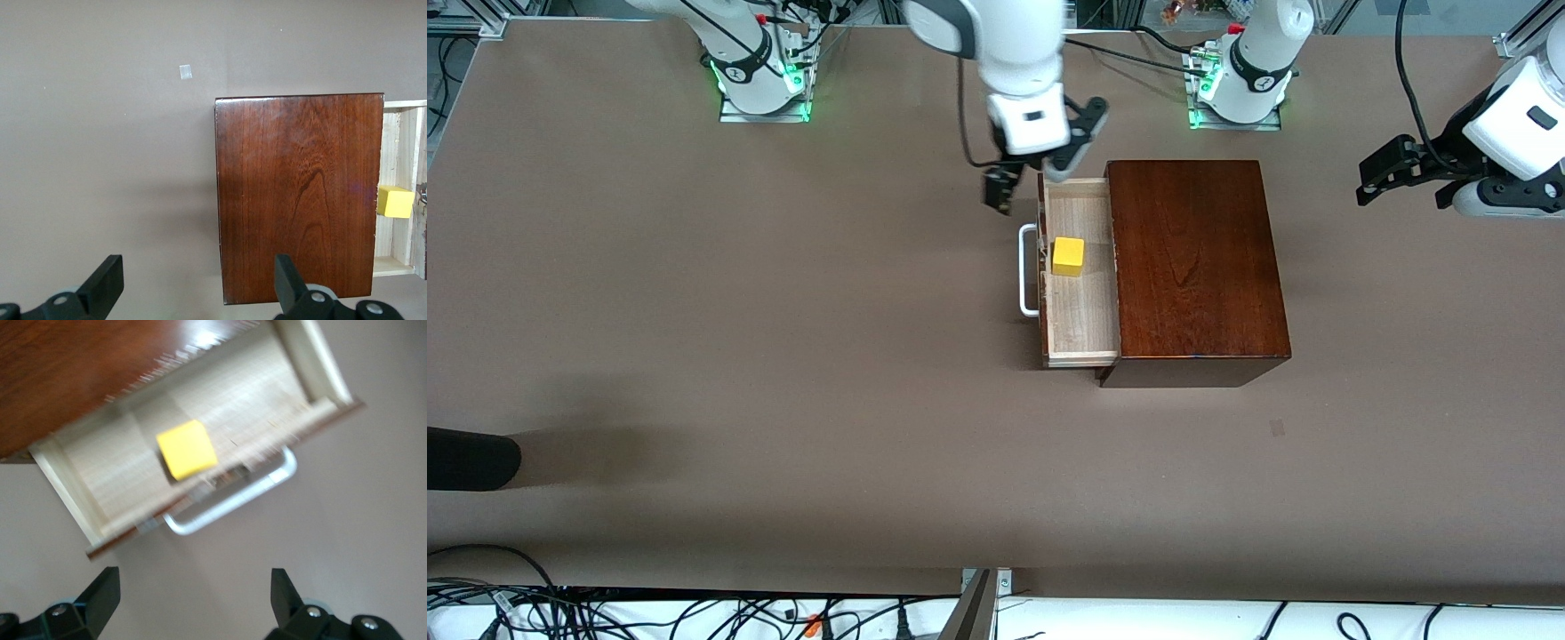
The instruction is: Open drawer, take yellow block, close drawer
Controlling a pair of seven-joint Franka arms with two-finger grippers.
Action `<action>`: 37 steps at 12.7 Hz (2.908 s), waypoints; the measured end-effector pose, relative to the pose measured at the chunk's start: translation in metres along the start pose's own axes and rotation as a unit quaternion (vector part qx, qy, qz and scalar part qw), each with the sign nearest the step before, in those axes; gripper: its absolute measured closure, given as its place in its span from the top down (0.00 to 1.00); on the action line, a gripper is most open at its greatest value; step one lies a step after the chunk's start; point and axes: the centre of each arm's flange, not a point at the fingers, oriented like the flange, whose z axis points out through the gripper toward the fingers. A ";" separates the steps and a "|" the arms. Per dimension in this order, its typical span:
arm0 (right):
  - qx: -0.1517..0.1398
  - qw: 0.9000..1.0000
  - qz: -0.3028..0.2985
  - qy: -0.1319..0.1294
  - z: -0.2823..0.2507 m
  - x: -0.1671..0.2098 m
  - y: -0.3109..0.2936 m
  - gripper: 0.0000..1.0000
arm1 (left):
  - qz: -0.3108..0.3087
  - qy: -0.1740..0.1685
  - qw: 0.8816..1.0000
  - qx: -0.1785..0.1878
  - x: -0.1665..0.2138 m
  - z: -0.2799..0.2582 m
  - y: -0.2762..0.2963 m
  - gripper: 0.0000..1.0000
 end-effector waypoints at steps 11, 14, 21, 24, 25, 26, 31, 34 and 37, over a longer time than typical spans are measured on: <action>-0.035 0.989 -0.140 0.024 0.095 0.047 -0.014 1.00 | -0.011 -0.015 1.000 0.002 0.012 0.014 -0.001 1.00; -0.033 0.988 -0.150 0.016 0.116 0.047 -0.016 1.00 | -0.011 -0.009 1.000 0.002 0.015 0.009 0.000 1.00; -0.034 0.986 -0.163 0.010 0.131 0.047 -0.017 1.00 | -0.011 -0.005 1.000 0.001 0.015 0.006 0.000 1.00; -0.037 0.985 -0.167 0.010 0.139 0.048 -0.017 0.96 | -0.012 -0.005 1.000 0.001 0.015 0.006 0.000 1.00; -0.038 0.985 -0.167 0.010 0.139 0.048 -0.017 0.85 | -0.012 -0.005 1.000 0.001 0.015 0.006 0.000 1.00; -0.039 0.985 -0.167 0.011 0.138 0.048 -0.016 0.75 | -0.012 -0.005 1.000 0.001 0.015 0.006 0.000 1.00; -0.043 0.985 -0.164 0.014 0.128 0.052 -0.010 0.55 | -0.012 -0.005 1.000 0.001 0.015 0.006 0.000 1.00; -0.045 0.988 -0.148 0.008 0.099 0.056 -0.005 0.55 | -0.012 -0.005 1.000 0.001 0.015 0.006 0.000 1.00; -0.035 0.993 -0.114 0.021 0.049 0.054 0.014 0.55 | -0.012 -0.002 1.000 0.001 0.015 0.003 0.000 1.00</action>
